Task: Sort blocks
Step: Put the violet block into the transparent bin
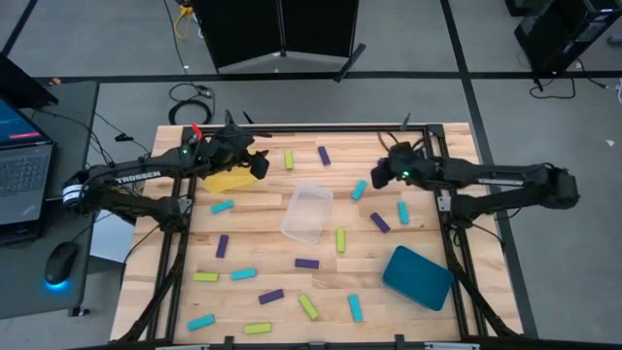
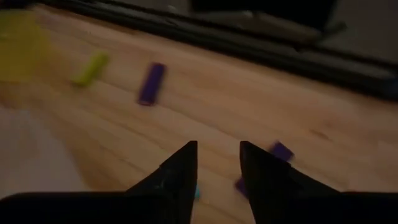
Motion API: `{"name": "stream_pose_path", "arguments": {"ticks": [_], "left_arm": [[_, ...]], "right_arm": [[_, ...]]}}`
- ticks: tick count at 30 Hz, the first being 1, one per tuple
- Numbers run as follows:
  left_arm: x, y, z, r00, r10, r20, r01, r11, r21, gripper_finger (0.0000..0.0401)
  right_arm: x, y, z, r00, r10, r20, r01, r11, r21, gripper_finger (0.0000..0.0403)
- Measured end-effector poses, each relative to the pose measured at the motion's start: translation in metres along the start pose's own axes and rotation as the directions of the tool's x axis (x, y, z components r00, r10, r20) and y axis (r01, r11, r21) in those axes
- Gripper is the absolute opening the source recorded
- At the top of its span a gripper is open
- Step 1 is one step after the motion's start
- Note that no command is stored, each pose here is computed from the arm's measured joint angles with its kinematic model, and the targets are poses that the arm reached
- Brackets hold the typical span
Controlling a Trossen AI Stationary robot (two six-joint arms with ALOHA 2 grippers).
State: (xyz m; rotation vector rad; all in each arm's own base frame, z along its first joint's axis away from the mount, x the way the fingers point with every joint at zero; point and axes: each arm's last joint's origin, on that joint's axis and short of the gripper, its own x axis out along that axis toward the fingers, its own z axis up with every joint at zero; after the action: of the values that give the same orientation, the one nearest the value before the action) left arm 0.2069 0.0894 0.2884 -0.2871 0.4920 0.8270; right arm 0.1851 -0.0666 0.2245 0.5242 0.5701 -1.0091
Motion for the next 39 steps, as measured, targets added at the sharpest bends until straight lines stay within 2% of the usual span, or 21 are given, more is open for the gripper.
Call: {"name": "stream_pose_path", "arguments": {"ticks": [6, 12, 17, 21, 25, 30, 34, 39], "left_arm": [[0.000, 0.000, 0.000, 1.000, 0.000, 0.000, 0.000, 1.000, 0.003, 0.0293], [0.000, 0.000, 0.000, 1.000, 0.000, 0.001, 0.000, 1.000, 0.004, 0.0292], [0.000, 0.000, 0.000, 1.000, -0.001, 0.004, 0.001, 1.000, 0.006, 0.0292], [0.000, -0.001, 0.003, 1.000, -0.009, 0.025, 0.008, 1.000, 0.024, 0.0292], [0.000, -0.001, 0.004, 0.999, -0.012, 0.037, 0.011, 1.000, 0.021, 0.0292], [0.000, -0.002, 0.005, 0.999, -0.015, 0.047, 0.015, 1.000, 0.016, 0.0292], [0.000, -0.002, 0.005, 0.999, -0.015, 0.047, 0.015, 1.000, 0.017, 0.0292], [0.000, -0.002, 0.005, 0.999, -0.016, 0.050, 0.015, 1.000, 0.016, 0.0292]], "right_arm": [[0.040, -0.007, -0.005, 0.983, -0.120, -0.140, 0.137, 0.984, 0.117, 0.0208], [0.073, -0.017, -0.012, 0.947, -0.178, -0.266, 0.224, 0.963, 0.152, 0.0277], [0.094, -0.024, -0.017, 0.923, -0.234, -0.304, 0.292, 0.943, 0.159, 0.0318], [0.107, -0.025, -0.018, 0.926, -0.230, -0.301, 0.294, 0.937, 0.189, 0.0330], [0.119, -0.028, -0.027, 0.900, -0.271, -0.342, 0.344, 0.923, 0.173, 0.0323], [0.128, -0.027, -0.033, 0.887, -0.299, -0.351, 0.369, 0.917, 0.152, 0.0289], [0.126, -0.025, -0.033, 0.892, -0.305, -0.334, 0.367, 0.919, 0.142, 0.0241], [0.125, -0.025, -0.032, 0.895, -0.300, -0.330, 0.361, 0.922, 0.141, 0.0155]]}}
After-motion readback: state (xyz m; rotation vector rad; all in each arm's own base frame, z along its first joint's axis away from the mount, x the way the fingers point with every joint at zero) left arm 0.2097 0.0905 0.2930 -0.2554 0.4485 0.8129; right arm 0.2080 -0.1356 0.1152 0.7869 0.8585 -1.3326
